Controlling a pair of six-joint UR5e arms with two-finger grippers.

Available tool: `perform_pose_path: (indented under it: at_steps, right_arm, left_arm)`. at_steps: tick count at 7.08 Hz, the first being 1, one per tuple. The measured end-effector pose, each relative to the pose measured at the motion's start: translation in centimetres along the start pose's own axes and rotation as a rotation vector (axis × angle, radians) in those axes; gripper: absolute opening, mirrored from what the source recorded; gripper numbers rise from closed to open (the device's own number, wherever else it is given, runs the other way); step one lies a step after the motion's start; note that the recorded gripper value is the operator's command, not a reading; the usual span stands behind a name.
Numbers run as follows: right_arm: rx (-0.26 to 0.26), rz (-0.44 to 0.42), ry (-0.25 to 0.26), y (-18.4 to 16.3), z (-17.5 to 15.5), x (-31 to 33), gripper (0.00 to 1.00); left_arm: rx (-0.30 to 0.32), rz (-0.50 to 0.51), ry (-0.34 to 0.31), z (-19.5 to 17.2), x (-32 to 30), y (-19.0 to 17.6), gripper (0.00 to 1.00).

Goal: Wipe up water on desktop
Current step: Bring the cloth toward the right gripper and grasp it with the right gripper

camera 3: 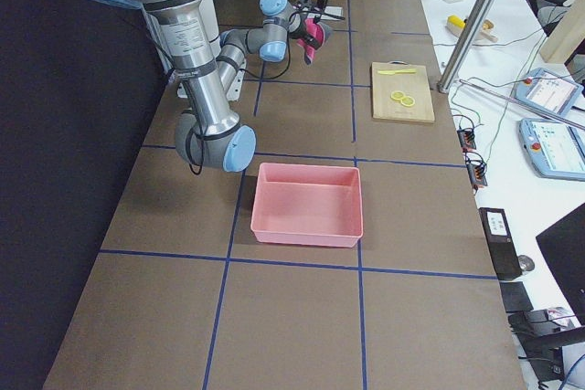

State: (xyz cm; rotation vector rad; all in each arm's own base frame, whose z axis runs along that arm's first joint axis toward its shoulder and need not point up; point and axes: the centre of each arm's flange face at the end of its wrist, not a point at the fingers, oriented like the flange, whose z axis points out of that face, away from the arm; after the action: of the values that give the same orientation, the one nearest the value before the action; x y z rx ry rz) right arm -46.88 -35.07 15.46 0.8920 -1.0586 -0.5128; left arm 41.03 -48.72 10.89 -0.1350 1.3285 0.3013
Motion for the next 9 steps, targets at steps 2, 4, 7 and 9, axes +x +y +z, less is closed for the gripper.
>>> perform_pose_path:
  at_steps: [2,4,7,9]
  right_arm:
    - [0.004,0.001,-0.004,-0.32,0.35,-0.26,0.79]
    - [0.018,0.009,-0.013,-0.51,0.20,-0.41,0.06]
    - [0.024,0.022,-0.021,-0.61,-0.08,-0.58,0.00]
    - [0.026,0.029,-0.025,-0.70,-0.22,-0.68,0.00]
  left_arm:
    - [-0.010,0.014,0.006,0.58,0.81,0.46,0.00]
    - [-0.015,0.014,0.005,0.96,0.79,0.61,0.00]
    - [-0.016,0.011,0.003,1.05,0.63,0.57,0.00]
    - [-0.015,0.011,0.003,1.02,0.62,0.54,0.10]
